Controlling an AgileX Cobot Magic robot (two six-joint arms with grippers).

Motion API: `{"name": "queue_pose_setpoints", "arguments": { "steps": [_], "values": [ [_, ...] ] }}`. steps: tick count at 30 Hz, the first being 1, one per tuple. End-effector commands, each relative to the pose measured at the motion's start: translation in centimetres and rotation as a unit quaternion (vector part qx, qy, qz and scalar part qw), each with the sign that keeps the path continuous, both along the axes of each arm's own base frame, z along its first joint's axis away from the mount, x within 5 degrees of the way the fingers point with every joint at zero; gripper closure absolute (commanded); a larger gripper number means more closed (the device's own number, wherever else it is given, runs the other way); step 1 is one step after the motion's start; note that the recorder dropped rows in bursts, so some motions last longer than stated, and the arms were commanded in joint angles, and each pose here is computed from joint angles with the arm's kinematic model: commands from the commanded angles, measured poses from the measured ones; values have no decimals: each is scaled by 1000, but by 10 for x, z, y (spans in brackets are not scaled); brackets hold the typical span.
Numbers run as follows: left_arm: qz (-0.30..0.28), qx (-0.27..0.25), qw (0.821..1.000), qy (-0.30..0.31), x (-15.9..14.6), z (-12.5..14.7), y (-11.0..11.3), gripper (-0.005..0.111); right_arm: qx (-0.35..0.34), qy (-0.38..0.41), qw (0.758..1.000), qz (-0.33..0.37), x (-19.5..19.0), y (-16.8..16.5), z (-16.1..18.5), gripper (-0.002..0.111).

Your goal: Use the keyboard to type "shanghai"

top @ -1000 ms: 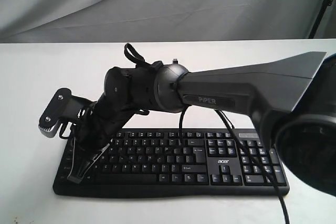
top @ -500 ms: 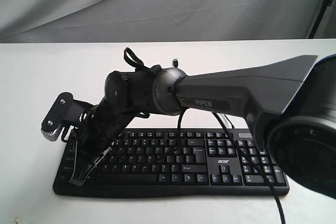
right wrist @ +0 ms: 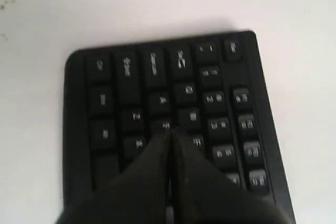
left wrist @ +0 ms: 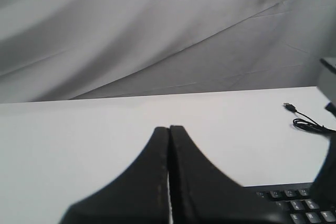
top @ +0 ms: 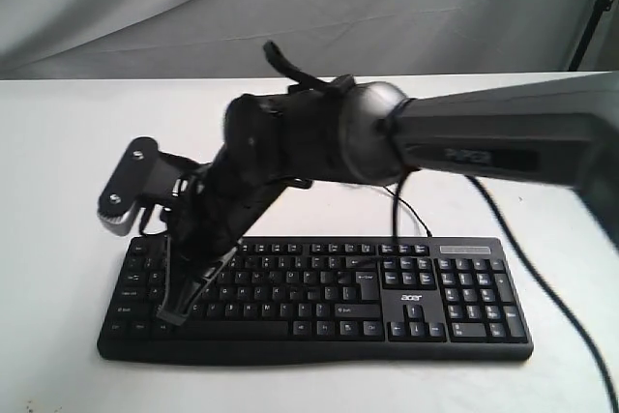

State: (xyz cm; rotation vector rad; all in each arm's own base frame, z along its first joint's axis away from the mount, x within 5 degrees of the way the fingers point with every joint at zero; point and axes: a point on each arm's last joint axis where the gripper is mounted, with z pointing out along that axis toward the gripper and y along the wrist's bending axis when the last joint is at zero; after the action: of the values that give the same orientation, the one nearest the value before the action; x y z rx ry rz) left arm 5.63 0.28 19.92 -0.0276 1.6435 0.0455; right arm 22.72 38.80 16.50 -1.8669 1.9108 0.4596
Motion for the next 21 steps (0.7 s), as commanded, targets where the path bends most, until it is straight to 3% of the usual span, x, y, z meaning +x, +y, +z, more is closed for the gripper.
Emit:
{"name": "queue_pose_setpoints", "arguments": {
  "steps": [1, 4, 21],
  "values": [
    [-3, -1, 1000, -3, 0, 0, 0, 107, 6, -3, 998, -61, -6, -50, -8, 108],
    [-3, -1, 1000, -3, 0, 0, 0, 107, 14, -1, 998, -65, -14, -66, -13, 108],
    [-3, -1, 1000, -3, 0, 0, 0, 107, 17, 8, 998, -59, -13, -60, -32, 108]
  ]
}}
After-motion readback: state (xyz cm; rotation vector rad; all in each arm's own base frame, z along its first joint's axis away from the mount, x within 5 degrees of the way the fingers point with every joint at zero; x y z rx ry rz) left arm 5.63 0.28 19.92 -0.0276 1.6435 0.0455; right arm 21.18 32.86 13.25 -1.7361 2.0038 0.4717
